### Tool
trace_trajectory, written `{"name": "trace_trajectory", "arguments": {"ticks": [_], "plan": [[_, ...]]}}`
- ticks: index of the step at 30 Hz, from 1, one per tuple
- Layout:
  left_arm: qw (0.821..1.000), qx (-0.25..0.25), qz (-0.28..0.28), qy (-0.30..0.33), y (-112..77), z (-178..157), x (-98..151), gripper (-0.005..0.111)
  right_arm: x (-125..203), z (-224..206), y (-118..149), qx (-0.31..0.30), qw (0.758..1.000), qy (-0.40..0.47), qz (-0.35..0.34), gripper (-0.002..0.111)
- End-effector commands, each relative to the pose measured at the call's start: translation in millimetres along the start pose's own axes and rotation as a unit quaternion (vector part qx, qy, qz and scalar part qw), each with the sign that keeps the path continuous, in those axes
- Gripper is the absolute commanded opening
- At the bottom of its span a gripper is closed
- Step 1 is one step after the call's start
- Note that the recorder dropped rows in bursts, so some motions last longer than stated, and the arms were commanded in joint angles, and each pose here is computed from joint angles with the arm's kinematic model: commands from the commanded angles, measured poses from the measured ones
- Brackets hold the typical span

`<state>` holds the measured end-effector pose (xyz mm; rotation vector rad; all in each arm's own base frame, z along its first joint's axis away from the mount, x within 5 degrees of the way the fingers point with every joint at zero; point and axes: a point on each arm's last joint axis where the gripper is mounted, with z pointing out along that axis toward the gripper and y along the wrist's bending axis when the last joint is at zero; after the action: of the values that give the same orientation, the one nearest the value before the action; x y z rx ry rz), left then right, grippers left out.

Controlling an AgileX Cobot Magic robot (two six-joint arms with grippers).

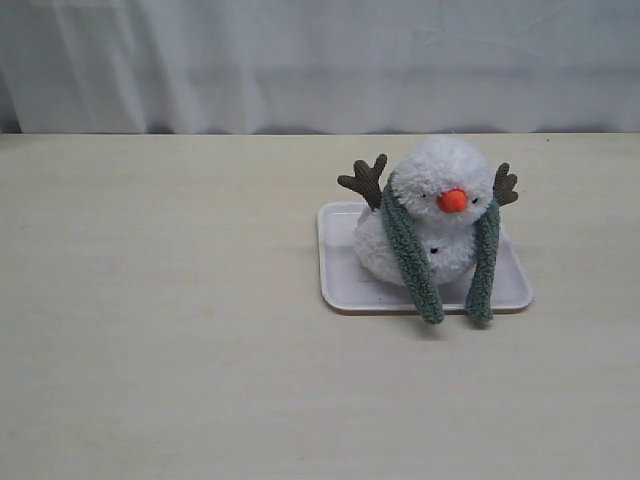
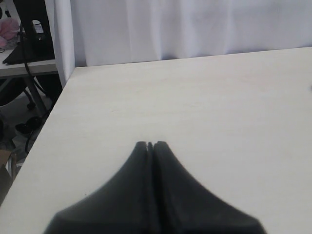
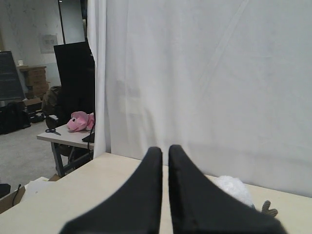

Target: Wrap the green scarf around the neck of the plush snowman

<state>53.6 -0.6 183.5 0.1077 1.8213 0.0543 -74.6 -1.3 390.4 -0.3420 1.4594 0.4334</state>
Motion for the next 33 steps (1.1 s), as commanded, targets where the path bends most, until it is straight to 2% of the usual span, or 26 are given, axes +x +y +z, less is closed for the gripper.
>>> {"name": "trace_trajectory", "arguments": {"ticks": [1, 17, 22, 26, 31, 33], "plan": [[1.0, 0.0, -0.001, -0.004, -0.1, 0.2, 0.2, 0.0, 0.4, -0.9, 0.1, 0.0, 1.0, 0.002, -0.005, 0.004], [1.0, 0.0, -0.001, -0.004, -0.1, 0.2, 0.2, 0.0, 0.7, 5.9, -4.7, 0.019, 0.999, -0.023, -0.012, 0.004], [1.0, 0.0, -0.001, -0.004, -0.1, 0.2, 0.2, 0.0, 2.1, 19.8, -13.5, 0.049, 0.995, -0.081, -0.024, 0.004], [1.0, 0.0, -0.001, -0.004, -0.1, 0.2, 0.2, 0.0, 15.5, 40.4, -23.1, 0.105, 0.985, -0.126, -0.048, 0.004], [1.0, 0.0, -0.001, -0.004, -0.1, 0.2, 0.2, 0.0, 57.7, 66.9, -41.0, 0.186, 0.976, -0.096, -0.067, 0.004], [1.0, 0.0, -0.001, -0.004, -0.1, 0.2, 0.2, 0.0, 75.0, 75.3, -46.2, 0.193, 0.974, -0.083, -0.08, 0.004]]}}
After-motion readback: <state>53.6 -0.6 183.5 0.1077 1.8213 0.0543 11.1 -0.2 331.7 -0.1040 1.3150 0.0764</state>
